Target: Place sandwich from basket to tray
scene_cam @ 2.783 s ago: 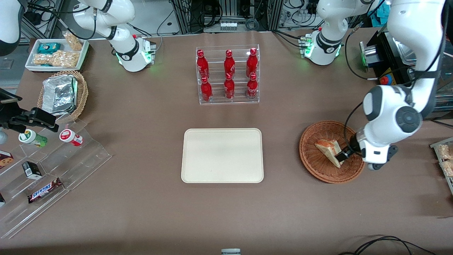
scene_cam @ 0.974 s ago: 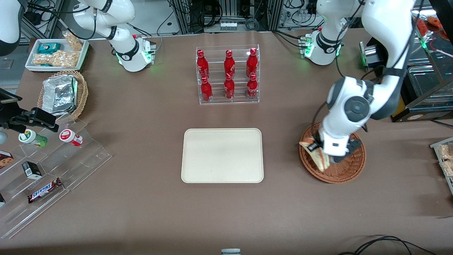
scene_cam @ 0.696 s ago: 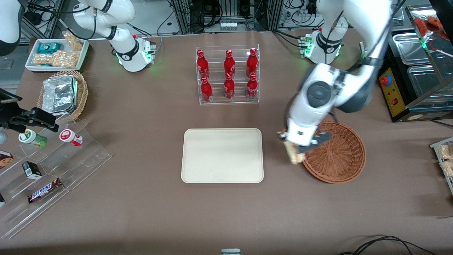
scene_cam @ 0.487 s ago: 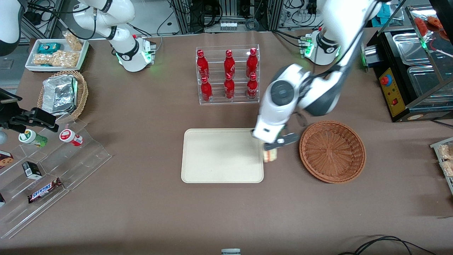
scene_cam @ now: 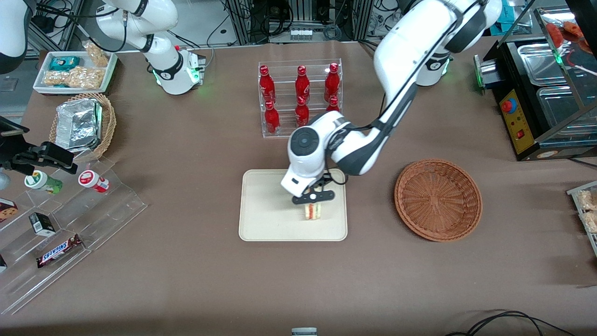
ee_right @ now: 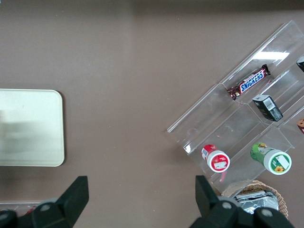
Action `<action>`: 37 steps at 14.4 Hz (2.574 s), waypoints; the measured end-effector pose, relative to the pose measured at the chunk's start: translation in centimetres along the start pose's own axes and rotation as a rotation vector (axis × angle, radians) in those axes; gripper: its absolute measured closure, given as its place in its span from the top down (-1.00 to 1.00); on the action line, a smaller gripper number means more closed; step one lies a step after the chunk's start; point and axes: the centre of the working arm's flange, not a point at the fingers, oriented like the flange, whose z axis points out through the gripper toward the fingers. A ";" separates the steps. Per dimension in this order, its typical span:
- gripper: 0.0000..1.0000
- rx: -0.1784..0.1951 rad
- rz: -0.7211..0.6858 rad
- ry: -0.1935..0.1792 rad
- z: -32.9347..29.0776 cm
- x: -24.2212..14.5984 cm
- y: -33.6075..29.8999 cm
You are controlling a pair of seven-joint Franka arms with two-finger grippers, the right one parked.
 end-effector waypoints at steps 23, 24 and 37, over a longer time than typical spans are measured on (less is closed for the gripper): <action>1.00 0.073 -0.159 -0.094 -27.5 6.4 -19.9; 1.00 0.077 -0.157 -0.126 -29.3 6.7 -23.6; 1.00 0.073 -0.169 -0.286 -33.3 7.9 -51.4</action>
